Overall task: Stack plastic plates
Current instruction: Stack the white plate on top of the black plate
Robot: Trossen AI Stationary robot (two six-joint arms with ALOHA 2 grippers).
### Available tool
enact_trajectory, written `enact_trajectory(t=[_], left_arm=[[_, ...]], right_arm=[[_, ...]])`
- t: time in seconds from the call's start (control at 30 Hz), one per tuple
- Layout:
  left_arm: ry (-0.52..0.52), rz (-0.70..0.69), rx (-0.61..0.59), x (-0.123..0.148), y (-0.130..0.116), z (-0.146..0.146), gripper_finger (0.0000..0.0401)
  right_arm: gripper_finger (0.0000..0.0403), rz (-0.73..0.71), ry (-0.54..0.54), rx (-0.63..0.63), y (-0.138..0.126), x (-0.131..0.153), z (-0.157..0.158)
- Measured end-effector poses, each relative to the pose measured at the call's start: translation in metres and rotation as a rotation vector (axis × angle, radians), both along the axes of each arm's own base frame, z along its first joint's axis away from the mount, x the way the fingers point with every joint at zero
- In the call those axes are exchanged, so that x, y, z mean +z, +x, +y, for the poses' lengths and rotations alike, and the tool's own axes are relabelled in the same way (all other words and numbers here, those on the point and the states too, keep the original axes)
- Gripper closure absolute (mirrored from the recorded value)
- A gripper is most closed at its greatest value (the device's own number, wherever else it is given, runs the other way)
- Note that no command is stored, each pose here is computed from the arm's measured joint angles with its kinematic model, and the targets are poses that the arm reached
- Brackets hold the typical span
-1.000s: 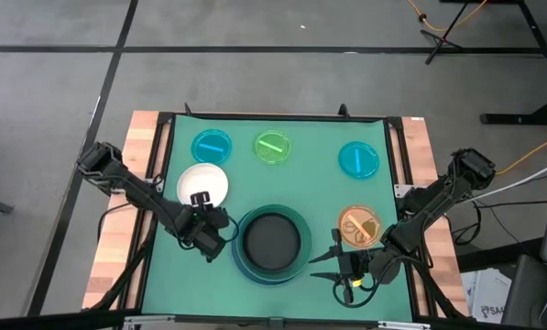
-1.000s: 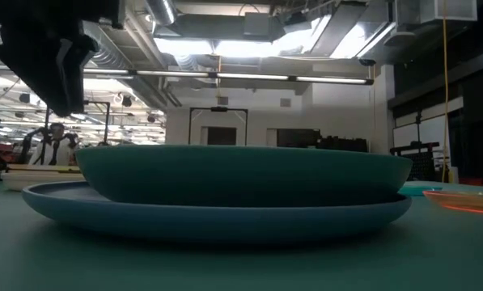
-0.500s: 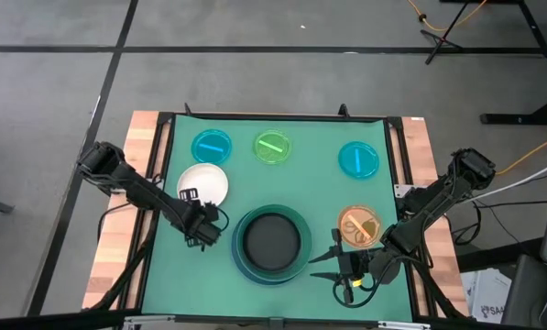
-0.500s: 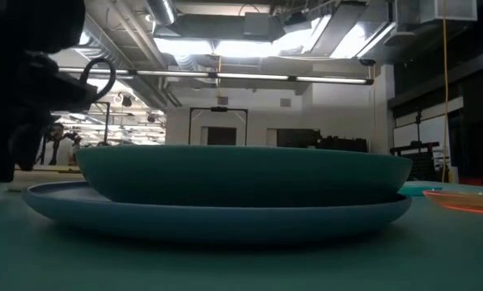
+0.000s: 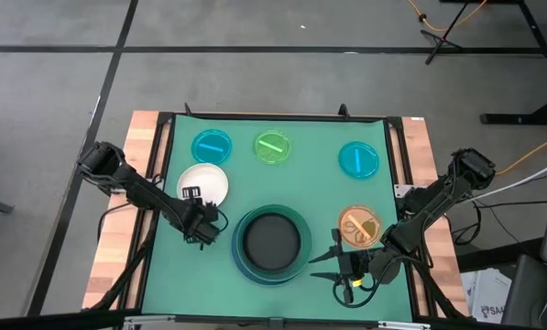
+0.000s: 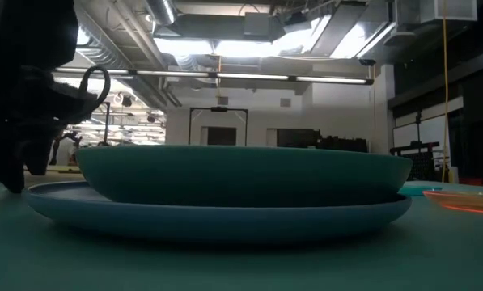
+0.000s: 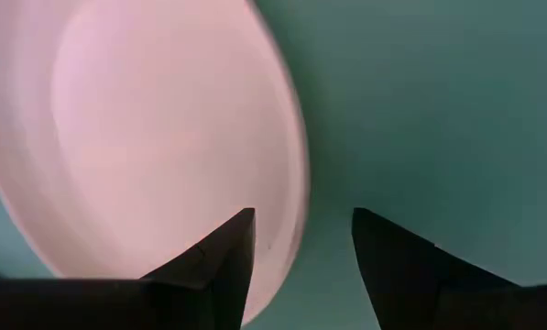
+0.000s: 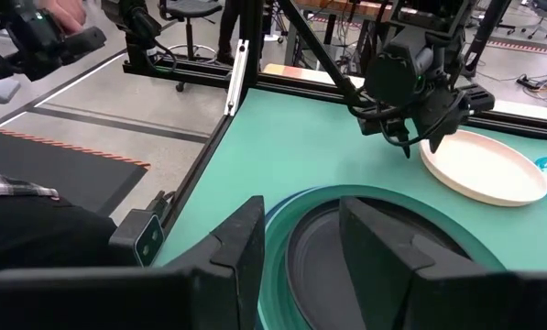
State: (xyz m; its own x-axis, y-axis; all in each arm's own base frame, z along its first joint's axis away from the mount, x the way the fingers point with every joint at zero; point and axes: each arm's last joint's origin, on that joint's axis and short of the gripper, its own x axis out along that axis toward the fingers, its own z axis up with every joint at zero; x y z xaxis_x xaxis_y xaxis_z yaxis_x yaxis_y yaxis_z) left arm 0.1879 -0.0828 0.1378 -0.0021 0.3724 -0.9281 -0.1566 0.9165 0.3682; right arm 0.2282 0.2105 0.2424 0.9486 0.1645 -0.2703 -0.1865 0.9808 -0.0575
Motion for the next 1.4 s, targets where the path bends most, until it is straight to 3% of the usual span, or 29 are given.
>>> enact_trajectory(t=[0.23,0.57,0.8,1.1,1.4], left_arm=[[-0.018,-0.012,0.016,-0.008,-0.004,0.004,0.0238],[-0.045,-0.018,0.008,-0.008,-0.001,0.001,0.0345],[-0.011,-0.027,0.001,-0.008,-0.001,0.003,0.0393],[-0.019,-0.034,-0.013,-0.005,0.000,-0.003,0.0393],[-0.037,-0.131,-0.070,0.022,0.018,-0.024,0.0393]], right_arm=[[0.0269,0.000,0.000,0.000,0.000,0.000,0.000],[0.0269,-0.006,-0.011,-0.019,0.000,0.000,-0.001],[0.0269,-0.006,-0.012,-0.019,0.000,0.000,-0.001],[0.0269,-0.006,-0.012,-0.019,0.000,0.000,-0.001],[0.0269,-0.007,-0.012,-0.019,0.000,0.000,-0.001]])
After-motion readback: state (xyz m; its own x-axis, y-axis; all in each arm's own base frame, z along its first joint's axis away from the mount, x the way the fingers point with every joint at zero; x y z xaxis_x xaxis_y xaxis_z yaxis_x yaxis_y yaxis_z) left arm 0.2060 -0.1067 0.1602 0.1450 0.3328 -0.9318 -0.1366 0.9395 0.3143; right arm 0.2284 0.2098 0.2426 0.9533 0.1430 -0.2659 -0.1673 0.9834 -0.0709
